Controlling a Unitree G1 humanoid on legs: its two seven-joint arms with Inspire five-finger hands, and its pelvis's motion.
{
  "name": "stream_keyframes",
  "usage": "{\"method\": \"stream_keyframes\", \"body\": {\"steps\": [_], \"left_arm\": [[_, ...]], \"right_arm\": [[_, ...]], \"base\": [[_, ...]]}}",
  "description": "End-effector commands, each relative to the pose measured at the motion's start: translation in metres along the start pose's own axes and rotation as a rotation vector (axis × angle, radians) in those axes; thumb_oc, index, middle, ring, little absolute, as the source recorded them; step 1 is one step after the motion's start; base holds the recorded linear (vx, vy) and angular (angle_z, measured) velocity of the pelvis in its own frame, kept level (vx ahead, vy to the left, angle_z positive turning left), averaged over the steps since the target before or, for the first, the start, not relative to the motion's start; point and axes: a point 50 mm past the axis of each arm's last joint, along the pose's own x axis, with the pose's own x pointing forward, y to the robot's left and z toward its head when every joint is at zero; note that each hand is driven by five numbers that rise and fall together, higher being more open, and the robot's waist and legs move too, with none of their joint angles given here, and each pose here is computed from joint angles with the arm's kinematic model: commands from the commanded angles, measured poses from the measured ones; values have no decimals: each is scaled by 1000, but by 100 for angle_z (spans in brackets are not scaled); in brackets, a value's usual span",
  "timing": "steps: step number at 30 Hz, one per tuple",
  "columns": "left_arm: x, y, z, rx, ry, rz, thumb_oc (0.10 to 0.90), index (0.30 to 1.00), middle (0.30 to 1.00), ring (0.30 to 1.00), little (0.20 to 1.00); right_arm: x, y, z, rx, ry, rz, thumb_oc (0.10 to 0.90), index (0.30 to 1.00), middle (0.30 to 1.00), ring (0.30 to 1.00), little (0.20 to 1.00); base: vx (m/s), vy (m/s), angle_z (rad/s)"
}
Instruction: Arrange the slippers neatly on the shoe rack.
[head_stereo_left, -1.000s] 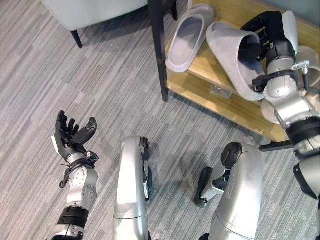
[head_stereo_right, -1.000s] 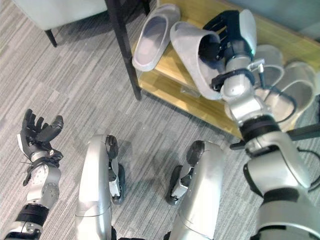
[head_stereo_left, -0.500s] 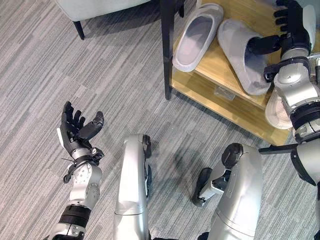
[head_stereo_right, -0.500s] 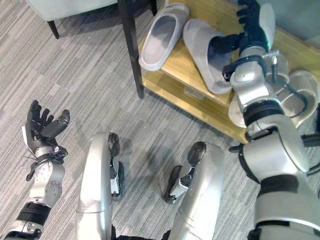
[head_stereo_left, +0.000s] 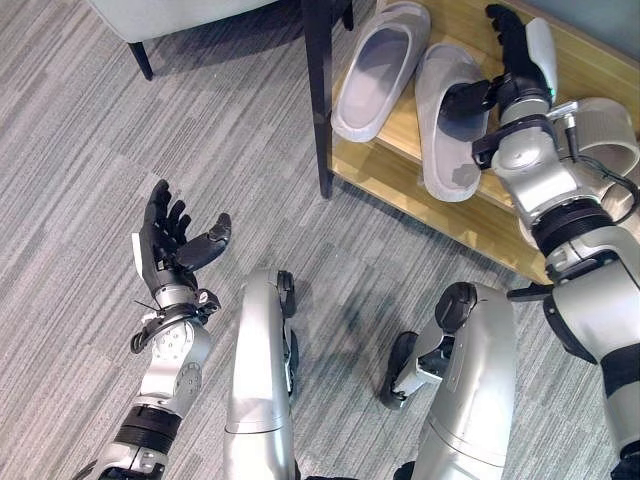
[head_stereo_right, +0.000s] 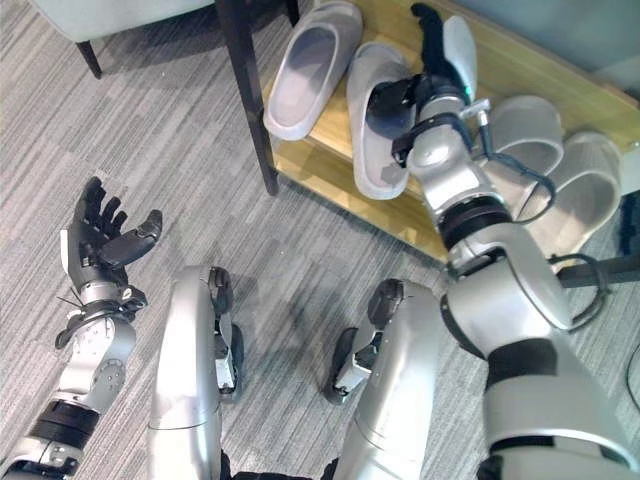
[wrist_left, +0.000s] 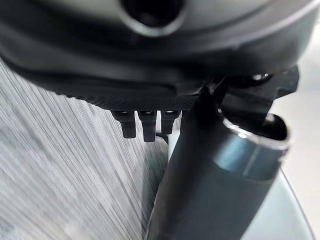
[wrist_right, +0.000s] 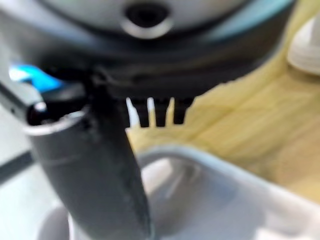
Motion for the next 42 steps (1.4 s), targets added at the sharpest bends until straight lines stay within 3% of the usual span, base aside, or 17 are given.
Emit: {"method": "stream_keyframes", "body": {"steps": [1, 6, 9, 16, 24, 28, 34, 42], "left_arm": [[7, -10, 48, 12, -236, -89, 800, 900, 900, 900, 900], [4, 2, 49, 29, -234, -53, 800, 900, 900, 900, 900], [4, 13, 48, 55, -218, -9, 800, 900, 900, 900, 900], [0, 12, 66, 104, -283, -74, 800, 900, 900, 900, 900], [-5, 6, 74, 110, -324, -96, 800, 900, 900, 900, 900], [-3, 4, 68, 137, -309, -80, 800, 900, 900, 900, 900], [17, -13, 78, 103, -361, -56, 800, 900, 900, 900, 900], [18, -17, 72, 121, -344, -36, 800, 900, 900, 900, 900]], "right_arm": [[17, -43, 35, -79, -88, -213, 800, 900, 900, 900, 900], [15, -44, 35, -93, -108, -225, 800, 900, 900, 900, 900], [8, -55, 57, -163, -243, -291, 800, 900, 900, 900, 900], [-9, -71, 67, -111, -334, -375, 800, 900, 900, 900, 900], [-27, -89, 56, -172, -360, -525, 800, 900, 900, 900, 900], [-32, -86, 53, -110, -365, -521, 800, 900, 900, 900, 900], [-56, -69, 49, 5, -475, -365, 800, 900, 900, 900, 900], [-78, -65, 50, 102, -552, -377, 800, 900, 900, 900, 900]], "base": [[0, 0, 0], [0, 0, 0], [0, 0, 0], [2, -17, 0], [3, -8, 0], [0, 0, 0], [6, -7, 0], [7, 1, -3]]}}
